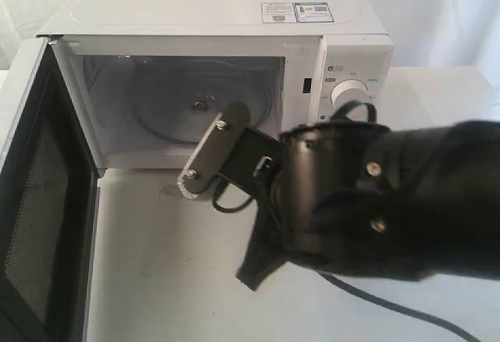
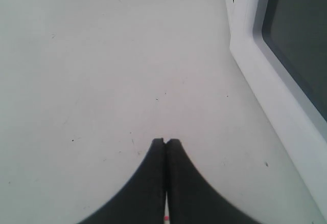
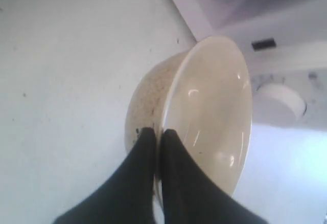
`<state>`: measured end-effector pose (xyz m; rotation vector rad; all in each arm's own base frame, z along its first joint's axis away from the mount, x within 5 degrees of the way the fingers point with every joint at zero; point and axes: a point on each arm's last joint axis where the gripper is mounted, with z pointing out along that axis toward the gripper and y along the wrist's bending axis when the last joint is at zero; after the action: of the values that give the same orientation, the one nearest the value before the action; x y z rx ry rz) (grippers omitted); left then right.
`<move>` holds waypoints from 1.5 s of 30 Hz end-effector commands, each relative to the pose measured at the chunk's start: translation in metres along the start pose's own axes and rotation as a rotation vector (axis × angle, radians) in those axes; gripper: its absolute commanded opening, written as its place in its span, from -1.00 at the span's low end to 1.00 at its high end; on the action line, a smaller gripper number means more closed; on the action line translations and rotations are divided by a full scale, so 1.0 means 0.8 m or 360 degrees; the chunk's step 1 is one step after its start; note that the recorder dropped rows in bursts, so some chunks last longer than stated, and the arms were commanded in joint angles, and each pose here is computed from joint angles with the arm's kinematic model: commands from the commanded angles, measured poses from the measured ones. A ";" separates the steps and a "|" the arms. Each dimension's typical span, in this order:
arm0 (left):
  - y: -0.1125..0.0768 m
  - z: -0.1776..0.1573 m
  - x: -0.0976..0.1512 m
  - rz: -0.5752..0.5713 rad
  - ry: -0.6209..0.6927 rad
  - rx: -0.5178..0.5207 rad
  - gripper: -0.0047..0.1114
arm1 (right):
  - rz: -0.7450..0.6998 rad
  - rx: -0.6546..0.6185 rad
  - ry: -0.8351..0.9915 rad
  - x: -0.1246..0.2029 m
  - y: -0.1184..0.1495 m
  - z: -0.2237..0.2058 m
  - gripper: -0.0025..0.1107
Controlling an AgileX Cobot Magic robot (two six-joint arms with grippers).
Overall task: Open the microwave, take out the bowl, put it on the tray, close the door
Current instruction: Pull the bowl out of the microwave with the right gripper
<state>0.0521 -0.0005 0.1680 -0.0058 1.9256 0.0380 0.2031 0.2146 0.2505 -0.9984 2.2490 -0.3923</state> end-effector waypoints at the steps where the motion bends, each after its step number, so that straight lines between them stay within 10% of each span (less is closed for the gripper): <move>1: 0.000 0.000 0.001 -0.0009 0.0003 0.0003 -0.92 | 0.0132 0.0067 0.0122 0.046 -0.007 -0.004 -0.96; 14: 0.000 0.000 0.001 -0.0009 0.0003 0.0003 -0.92 | 0.0333 0.0015 0.0462 0.138 -0.009 -0.020 -0.96; 45: 0.000 0.000 0.001 -0.0009 0.0003 0.0003 -0.92 | 0.0287 -0.0126 0.0294 0.149 0.003 -0.011 -0.96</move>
<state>0.0521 -0.0005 0.1680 -0.0058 1.9256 0.0380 0.1355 0.1298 0.2037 -0.8084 2.5378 -0.3269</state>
